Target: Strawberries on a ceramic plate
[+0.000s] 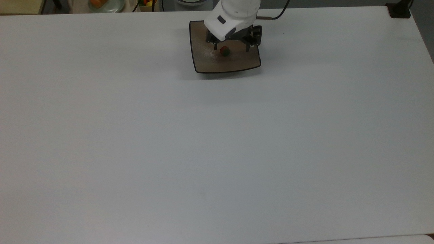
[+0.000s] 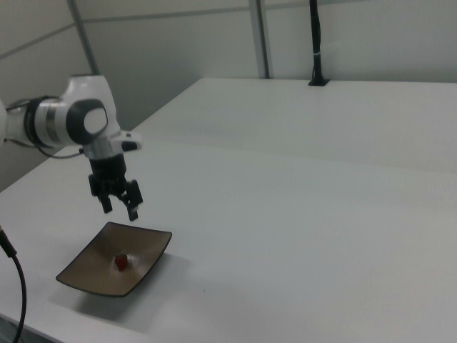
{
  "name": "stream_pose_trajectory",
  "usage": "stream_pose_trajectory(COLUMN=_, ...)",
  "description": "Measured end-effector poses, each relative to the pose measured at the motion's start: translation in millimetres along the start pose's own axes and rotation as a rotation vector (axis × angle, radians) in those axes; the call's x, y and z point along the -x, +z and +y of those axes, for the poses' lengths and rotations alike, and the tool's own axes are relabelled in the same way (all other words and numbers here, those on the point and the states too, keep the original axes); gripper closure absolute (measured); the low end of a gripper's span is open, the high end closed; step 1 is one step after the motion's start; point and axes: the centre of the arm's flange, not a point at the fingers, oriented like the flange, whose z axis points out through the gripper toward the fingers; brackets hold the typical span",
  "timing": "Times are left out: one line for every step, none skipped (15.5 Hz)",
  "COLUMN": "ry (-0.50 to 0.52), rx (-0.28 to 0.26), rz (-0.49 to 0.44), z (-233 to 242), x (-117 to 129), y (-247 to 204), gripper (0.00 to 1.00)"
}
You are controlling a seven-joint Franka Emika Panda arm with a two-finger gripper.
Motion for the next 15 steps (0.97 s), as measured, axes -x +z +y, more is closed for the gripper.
stream_pose_trajectory(ry=0.007, rx=-0.003, rz=0.01, z=-0.5, x=-1.9, y=-18.8, gripper=0.0)
stream_pose_trajectory(ry=0.011, rx=-0.007, rz=0.023, z=-0.9, x=-3.3, y=-38.2, gripper=0.0)
stream_pose_trajectory(ry=0.014, rx=-0.011, rz=0.036, z=-1.0, x=-4.0, y=-59.0, gripper=0.0)
stream_pose_trajectory(ry=0.015, rx=-0.015, rz=0.047, z=-0.7, x=-3.6, y=-78.4, gripper=0.0)
stream_pose_trajectory(ry=0.016, rx=-0.018, rz=0.059, z=-0.1, x=-2.0, y=-97.3, gripper=0.0)
stream_pose_trajectory(ry=0.017, rx=-0.021, rz=0.068, z=1.0, x=0.6, y=-113.9, gripper=0.0)
stream_pose_trajectory(ry=0.02, rx=-0.025, rz=0.08, z=2.8, x=3.5, y=-129.4, gripper=0.0)
stream_pose_trajectory(ry=0.025, rx=-0.028, rz=0.094, z=5.3, x=5.5, y=-140.9, gripper=0.0)
stream_pose_trajectory(ry=0.034, rx=-0.033, rz=0.11, z=10.4, x=6.9, y=-151.5, gripper=0.0)
stream_pose_trajectory(ry=0.049, rx=-0.038, rz=0.126, z=19.2, x=7.7, y=-160.5, gripper=0.0)
stream_pose_trajectory(ry=0.07, rx=-0.044, rz=0.138, z=31.6, x=7.8, y=-167.5, gripper=0.0)
stream_pose_trajectory(ry=0.088, rx=-0.047, rz=0.145, z=41.5, x=7.4, y=-171.2, gripper=0.0)
stream_pose_trajectory(ry=0.103, rx=-0.05, rz=0.149, z=50.6, x=6.7, y=-173.4, gripper=0.0)
stream_pose_trajectory(ry=0.117, rx=-0.052, rz=0.151, z=61.1, x=5.2, y=-175.1, gripper=0.0)
stream_pose_trajectory(ry=0.116, rx=-0.053, rz=0.153, z=68.4, x=3.8, y=-175.8, gripper=0.0)
